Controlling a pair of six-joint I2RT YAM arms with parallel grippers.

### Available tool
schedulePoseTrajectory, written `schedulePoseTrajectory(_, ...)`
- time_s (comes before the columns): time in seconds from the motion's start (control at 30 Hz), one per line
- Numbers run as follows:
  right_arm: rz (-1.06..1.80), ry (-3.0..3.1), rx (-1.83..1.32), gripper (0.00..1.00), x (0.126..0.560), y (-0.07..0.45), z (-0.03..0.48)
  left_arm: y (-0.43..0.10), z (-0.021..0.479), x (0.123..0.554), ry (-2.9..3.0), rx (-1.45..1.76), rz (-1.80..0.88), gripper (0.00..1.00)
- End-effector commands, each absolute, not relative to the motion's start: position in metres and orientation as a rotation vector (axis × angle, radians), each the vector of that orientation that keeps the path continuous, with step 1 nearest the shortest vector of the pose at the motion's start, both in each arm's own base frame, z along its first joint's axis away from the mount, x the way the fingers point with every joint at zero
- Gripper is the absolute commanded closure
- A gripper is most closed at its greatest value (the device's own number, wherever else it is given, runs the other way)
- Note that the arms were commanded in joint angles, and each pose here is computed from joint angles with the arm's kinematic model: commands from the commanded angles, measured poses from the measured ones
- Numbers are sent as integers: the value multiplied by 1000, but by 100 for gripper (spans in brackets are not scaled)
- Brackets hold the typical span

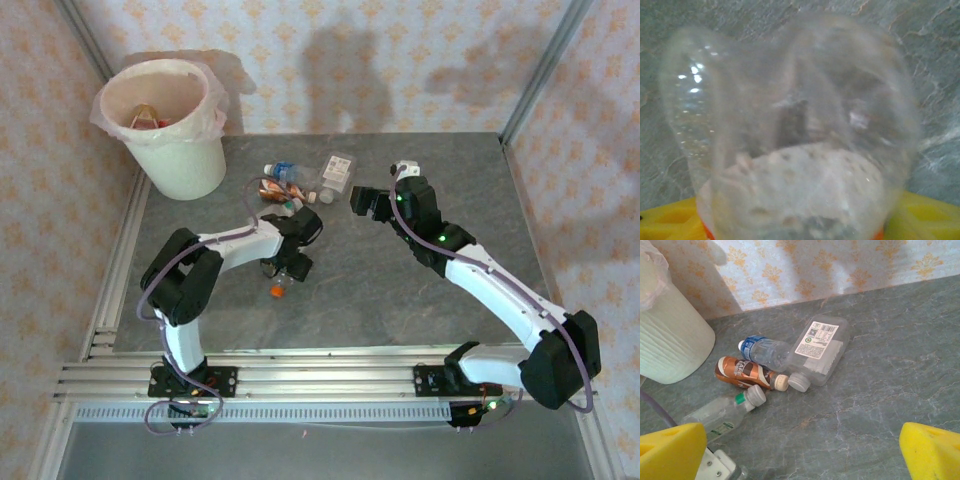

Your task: Put the plastic bottles in the bin

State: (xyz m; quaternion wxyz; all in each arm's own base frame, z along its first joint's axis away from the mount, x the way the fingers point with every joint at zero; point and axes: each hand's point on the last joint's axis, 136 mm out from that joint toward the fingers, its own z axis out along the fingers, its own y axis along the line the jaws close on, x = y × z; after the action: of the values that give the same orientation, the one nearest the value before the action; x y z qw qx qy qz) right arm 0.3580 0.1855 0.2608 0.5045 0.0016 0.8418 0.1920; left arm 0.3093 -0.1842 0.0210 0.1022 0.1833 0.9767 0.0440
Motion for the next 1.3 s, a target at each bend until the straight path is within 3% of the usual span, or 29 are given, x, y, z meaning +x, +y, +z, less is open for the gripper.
schedulePoseTrajectory(0.0,427,2046,6,1,356,182,257,-189,19,315,2856,533,127,35)
schedulePoseTrajectory(0.27,565,2005,-85,1,350,203,269,-188,66,332,2730,419,111,44)
schedulePoseTrajectory(0.7,633,1943,-129,1,351,215,290,-169,249,385,2305,172,43,46)
schedulePoseTrajectory(0.87,634,1949,-123,1,351,215,289,-141,314,411,2130,38,18,46)
schedulePoseTrajectory(1.27,627,1968,-105,1,346,209,286,-50,396,458,1913,-191,201,47)
